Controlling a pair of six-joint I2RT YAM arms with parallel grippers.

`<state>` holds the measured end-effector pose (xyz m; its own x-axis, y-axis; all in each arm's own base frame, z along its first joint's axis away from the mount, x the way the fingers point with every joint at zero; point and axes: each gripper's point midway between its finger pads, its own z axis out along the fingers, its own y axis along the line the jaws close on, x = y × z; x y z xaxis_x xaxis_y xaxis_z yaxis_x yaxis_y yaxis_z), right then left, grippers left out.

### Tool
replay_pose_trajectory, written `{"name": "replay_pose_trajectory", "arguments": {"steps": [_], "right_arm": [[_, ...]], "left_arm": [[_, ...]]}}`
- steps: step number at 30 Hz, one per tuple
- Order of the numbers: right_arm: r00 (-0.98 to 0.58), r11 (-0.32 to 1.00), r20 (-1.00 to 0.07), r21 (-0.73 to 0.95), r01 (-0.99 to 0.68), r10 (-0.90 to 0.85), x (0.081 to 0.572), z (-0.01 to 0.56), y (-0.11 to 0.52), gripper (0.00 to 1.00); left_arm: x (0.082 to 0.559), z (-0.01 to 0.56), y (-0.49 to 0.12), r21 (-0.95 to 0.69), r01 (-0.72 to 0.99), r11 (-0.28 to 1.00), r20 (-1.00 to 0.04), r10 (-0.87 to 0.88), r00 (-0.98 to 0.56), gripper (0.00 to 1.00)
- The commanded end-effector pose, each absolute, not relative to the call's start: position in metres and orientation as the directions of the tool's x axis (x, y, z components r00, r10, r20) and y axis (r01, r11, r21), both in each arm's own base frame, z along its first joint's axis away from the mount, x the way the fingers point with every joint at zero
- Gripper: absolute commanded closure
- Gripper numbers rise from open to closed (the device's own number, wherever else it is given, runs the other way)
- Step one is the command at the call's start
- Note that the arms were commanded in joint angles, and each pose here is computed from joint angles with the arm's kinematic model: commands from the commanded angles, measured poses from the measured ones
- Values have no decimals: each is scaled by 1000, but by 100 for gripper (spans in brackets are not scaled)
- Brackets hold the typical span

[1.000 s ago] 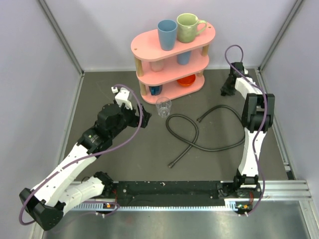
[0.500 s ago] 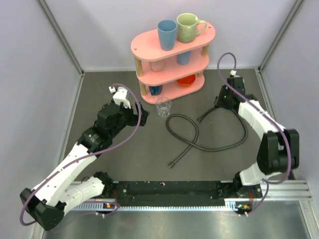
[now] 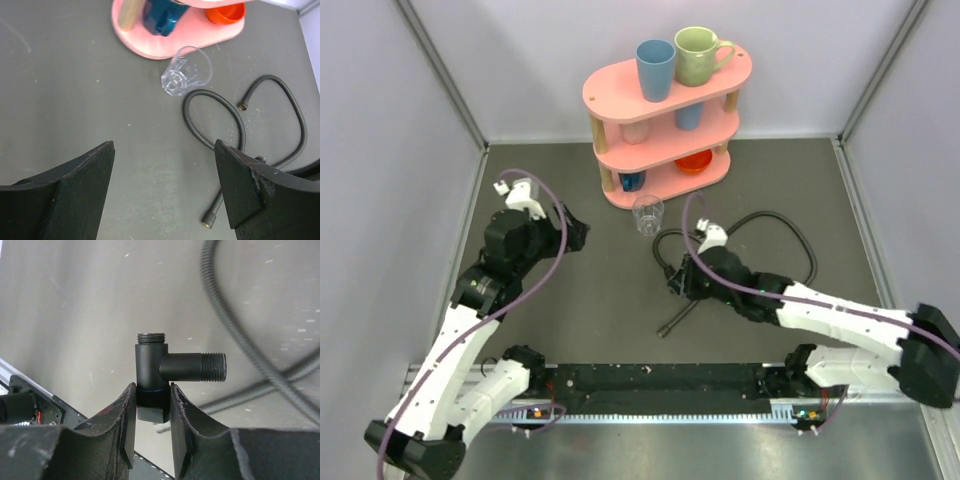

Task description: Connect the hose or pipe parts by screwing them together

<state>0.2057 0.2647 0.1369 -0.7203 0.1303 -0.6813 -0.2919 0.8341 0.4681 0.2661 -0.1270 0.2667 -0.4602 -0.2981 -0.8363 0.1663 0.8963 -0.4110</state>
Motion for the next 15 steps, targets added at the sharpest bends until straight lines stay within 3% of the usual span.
{"name": "replay_pose_trajectory", "arguments": {"steps": [1,9,15], "right_arm": [[-683,768,-689,566,-300,242,199,162,337,96],[-721,780,-676,530,-333,151,179,140,448,96],[-762,822,-622,520,-233,178,184,97,473,93]], "left_arm": [[260,249,-96,-484,34,874,-762,-402,-507,14],[260,203,-57,-447,-179,877,-744,-475,-469,11],[260,170,-50,-443,-274,854,-678,-519,-521,11]]}}
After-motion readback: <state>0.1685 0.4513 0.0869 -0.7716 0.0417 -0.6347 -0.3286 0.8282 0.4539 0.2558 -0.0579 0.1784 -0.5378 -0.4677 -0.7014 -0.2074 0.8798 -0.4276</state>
